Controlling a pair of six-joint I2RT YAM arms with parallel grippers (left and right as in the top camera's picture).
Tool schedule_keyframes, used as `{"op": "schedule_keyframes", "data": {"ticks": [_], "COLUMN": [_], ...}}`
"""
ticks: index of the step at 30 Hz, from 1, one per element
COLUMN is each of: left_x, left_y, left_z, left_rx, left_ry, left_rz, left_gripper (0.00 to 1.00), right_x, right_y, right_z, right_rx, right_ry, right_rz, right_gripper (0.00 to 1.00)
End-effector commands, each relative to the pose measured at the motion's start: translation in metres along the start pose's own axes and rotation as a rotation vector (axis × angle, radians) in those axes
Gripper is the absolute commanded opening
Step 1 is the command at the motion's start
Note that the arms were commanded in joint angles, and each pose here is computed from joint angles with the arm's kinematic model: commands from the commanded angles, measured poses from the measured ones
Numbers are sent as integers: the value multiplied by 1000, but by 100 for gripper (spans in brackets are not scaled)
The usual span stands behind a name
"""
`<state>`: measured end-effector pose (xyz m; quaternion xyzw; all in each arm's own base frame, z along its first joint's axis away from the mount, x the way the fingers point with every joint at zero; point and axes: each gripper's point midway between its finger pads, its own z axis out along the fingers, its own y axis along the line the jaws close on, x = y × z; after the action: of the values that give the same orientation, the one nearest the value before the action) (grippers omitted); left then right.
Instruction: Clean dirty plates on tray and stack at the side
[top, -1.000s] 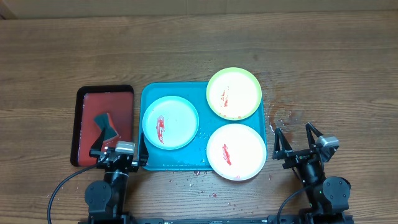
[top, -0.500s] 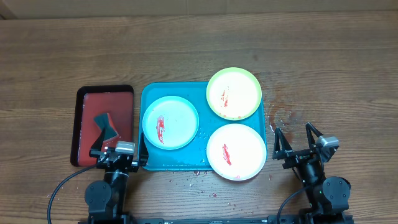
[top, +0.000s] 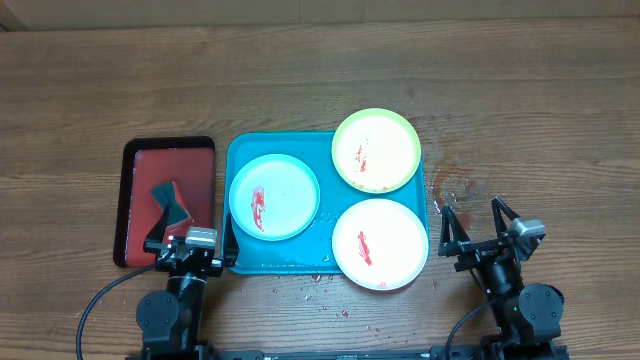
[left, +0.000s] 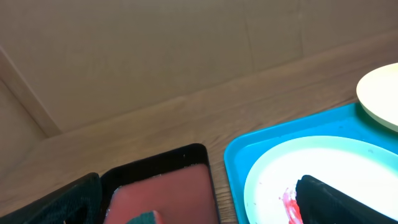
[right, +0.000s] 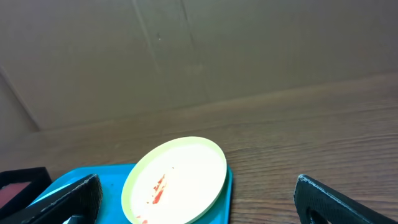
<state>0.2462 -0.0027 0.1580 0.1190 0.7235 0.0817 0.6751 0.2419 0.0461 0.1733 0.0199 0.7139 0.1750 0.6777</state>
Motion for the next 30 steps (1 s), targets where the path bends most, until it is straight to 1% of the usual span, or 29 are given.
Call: {"op": "schedule_keyframes", "data": {"ticks": [1,19,22,24,25,26,27,30], "left_x": [1,1,-18,-18,-19,-20,-19,-24], "left_y": [2,2,-5,-18,-19,-20,-18,-17], "left_z": [0,0,-1,-2,-3,-3,-2,-4], "left_rx": [-12,-11,38,115,122,126,119,122], "left_ry": [-3,-5,-86,-93,-98,-99,-91,-82], "left_rz": [-11,-10,-1,-1,-3,-27,-94,-157], "left_gripper": [100,100,100,100,100,100,100,100], "right_x": [0,9,9,9,9,9,5,-12], "right_y": [-6,-7,-7,-5,-3,-2,4,13], "right_z": [0,2,2,2,2,2,1,-1], "right_rx": [27,31,31,19,9,-1,-28,-55], "right_ry": [-11,28,28,30,32,31,29,2], "right_rz": [-7,8,8,9,8,8,7,2], "right_gripper": [100,100,100,100,100,100,100,100]}}
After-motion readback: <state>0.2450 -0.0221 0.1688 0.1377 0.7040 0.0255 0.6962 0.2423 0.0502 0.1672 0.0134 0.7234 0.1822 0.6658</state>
